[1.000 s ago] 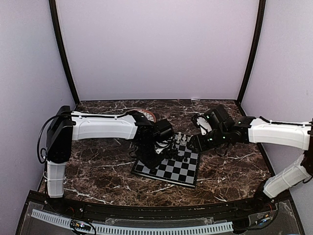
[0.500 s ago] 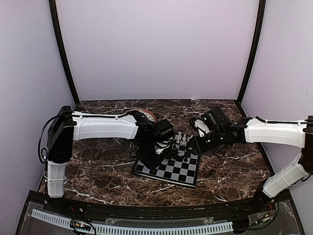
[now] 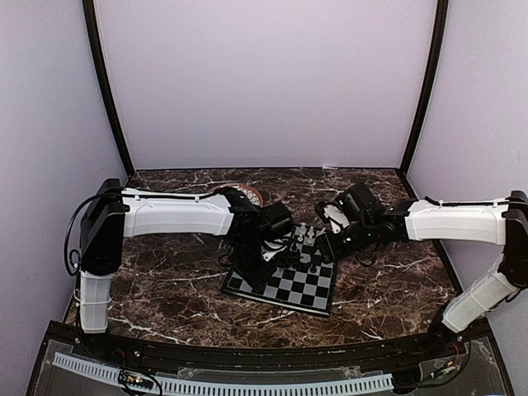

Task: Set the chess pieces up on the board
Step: Place the bishop on f8, then pick up the rook from the chessboard.

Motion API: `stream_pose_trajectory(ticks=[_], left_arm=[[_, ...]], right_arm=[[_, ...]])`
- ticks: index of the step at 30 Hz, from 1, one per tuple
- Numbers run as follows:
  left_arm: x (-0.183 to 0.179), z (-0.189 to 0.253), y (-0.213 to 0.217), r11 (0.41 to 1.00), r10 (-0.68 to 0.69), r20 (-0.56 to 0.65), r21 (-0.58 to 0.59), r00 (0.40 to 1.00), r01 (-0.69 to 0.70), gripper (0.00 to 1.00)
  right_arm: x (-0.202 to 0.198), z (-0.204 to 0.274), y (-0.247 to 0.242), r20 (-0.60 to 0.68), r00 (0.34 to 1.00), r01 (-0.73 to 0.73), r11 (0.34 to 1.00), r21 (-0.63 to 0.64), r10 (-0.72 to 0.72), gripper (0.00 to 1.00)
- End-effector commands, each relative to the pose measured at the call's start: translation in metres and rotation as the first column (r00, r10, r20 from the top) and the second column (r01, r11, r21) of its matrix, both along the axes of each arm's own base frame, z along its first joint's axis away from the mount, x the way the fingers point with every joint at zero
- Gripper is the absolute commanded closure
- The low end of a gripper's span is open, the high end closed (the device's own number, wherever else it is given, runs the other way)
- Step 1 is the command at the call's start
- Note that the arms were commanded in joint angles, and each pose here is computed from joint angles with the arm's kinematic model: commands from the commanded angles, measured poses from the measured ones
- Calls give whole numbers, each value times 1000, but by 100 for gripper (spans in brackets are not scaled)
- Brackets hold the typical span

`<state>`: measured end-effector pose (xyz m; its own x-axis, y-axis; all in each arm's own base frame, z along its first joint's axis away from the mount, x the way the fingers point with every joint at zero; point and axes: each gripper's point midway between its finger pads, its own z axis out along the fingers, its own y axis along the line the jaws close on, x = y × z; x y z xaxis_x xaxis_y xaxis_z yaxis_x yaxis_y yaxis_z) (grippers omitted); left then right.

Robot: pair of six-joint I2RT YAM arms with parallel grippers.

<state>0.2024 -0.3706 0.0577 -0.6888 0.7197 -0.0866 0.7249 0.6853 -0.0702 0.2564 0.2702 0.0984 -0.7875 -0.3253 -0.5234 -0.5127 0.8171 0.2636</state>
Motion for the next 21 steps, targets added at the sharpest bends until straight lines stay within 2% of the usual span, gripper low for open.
stream_pose_trajectory(ticks=[1, 7, 10, 12, 16, 21], left_arm=[[-2, 13, 1, 1000, 0, 18, -7, 1000, 0, 62], [21, 60, 1, 998, 7, 181, -59, 984, 4, 54], [42, 97, 4, 990, 69, 287, -138, 956, -30, 52], [54, 115, 5, 974, 133, 304, -214, 943, -69, 51], [73, 130, 5, 925, 238, 248, -351, 939, -142, 51], [76, 129, -2, 894, 268, 183, -413, 946, -173, 51]], right_arm=[[10, 16, 11, 45, 999, -20, 999, 36, 19, 41], [14, 21, 12, 55, 998, -29, 999, 22, 27, 41], [18, 20, 10, 57, 998, -19, 1000, -10, 20, 41], [18, 15, 9, 39, 999, -23, 999, -36, 25, 42], [14, -4, 8, -37, 998, -54, 993, -106, 51, 48], [8, -28, 2, -103, 993, -85, 973, -215, 64, 52]])
